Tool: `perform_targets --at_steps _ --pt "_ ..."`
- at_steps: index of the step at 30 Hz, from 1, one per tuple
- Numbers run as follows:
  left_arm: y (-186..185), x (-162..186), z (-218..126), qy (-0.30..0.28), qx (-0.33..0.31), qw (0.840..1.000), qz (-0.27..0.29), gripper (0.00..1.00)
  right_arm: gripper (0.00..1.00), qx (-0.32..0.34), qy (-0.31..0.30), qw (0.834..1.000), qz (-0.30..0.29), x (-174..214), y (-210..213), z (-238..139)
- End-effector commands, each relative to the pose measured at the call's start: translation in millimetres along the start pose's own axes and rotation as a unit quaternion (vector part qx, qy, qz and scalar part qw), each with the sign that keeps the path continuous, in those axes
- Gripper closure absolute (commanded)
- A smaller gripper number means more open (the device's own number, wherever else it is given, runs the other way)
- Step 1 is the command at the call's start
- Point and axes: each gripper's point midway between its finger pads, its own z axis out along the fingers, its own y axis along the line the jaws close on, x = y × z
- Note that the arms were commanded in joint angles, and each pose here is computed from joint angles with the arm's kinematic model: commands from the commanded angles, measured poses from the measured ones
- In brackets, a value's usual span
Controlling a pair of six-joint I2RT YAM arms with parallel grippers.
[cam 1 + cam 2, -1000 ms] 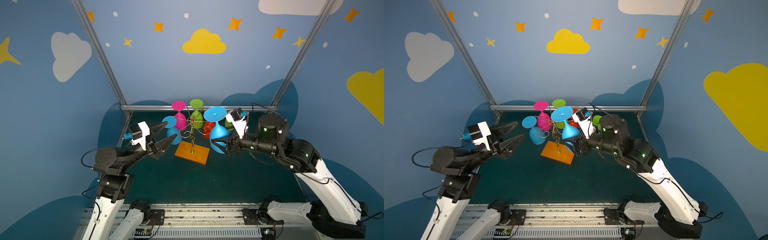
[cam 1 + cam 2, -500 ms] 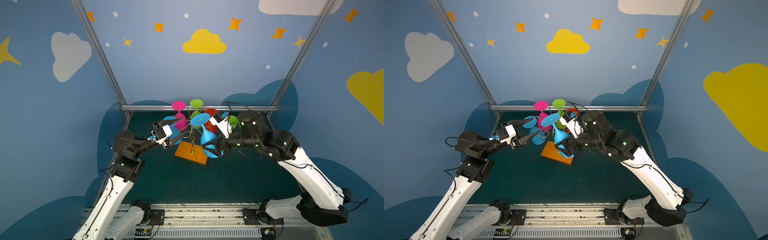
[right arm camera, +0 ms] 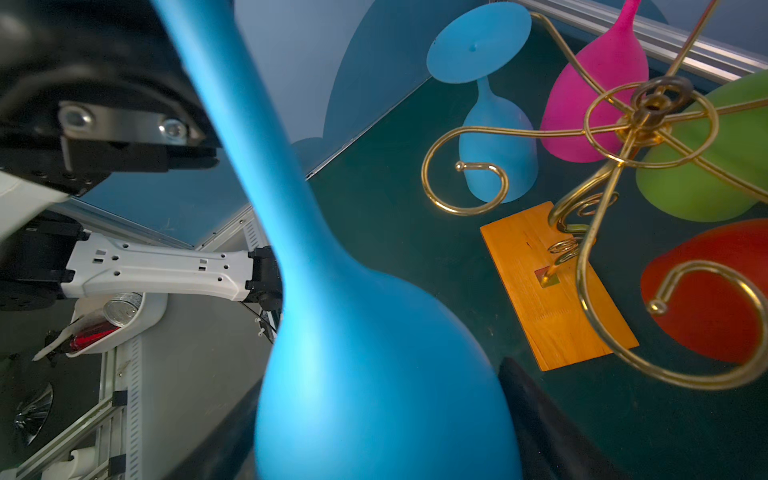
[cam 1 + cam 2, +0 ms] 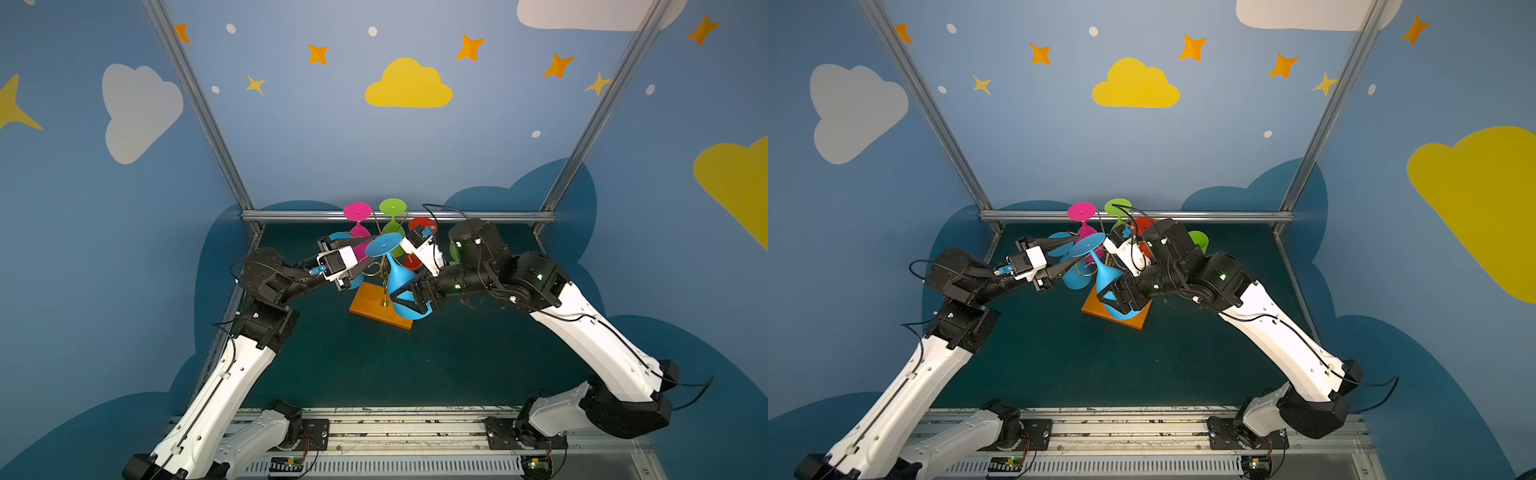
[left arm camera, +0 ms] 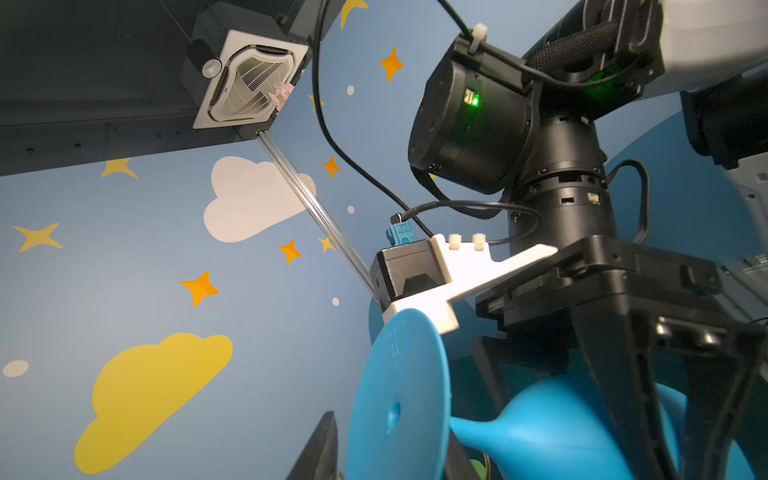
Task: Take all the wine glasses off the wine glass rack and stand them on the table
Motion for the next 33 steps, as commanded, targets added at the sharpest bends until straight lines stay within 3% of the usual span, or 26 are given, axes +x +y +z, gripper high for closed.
perform_targets --at_steps 1,4,6,10,15,23,27,33 --pt "2.9 -5.8 -3.1 0.0 -0.01 1.0 0.012 0.76 0.75 -0.017 -0.008 1.0 -0.011 -6.3 10.8 -4.6" --pt "3.9 -5.2 -5.5 0.002 -0.02 1.0 0.008 0.88 0.73 -0.017 -0.011 1.0 -0.011 -8.6 11.7 -6.6" --pt "4.9 -5.5 -7.1 0.004 -0.027 1.0 0.007 0.97 0.67 -0.018 -0.016 1.0 -0.01 -10.2 12.8 -7.9" --pt "10.0 -2.3 -12.6 0.016 -0.056 0.998 -0.005 0.97 0.38 -0.02 -0.046 0.999 -0.009 -17.5 15.6 -16.5" --pt "26.4 17.7 -25.4 0.065 -0.129 0.987 -0.072 0.97 0.21 -0.005 -0.097 0.995 -0.021 -22.9 11.9 -38.1" --pt "36.6 37.4 -43.0 0.082 -0.195 0.962 -0.173 0.97 0.17 0.001 -0.204 0.979 -0.02 -25.0 11.6 -96.1" --pt "37.2 34.2 -43.0 0.069 -0.193 0.956 -0.212 0.97 0.17 0.024 -0.255 0.967 -0.008 -18.4 5.3 -124.3" --pt "38.1 33.2 -43.5 0.065 -0.195 0.951 -0.233 0.97 0.23 0.055 -0.289 0.955 0.022 -18.4 -10.1 -129.6"
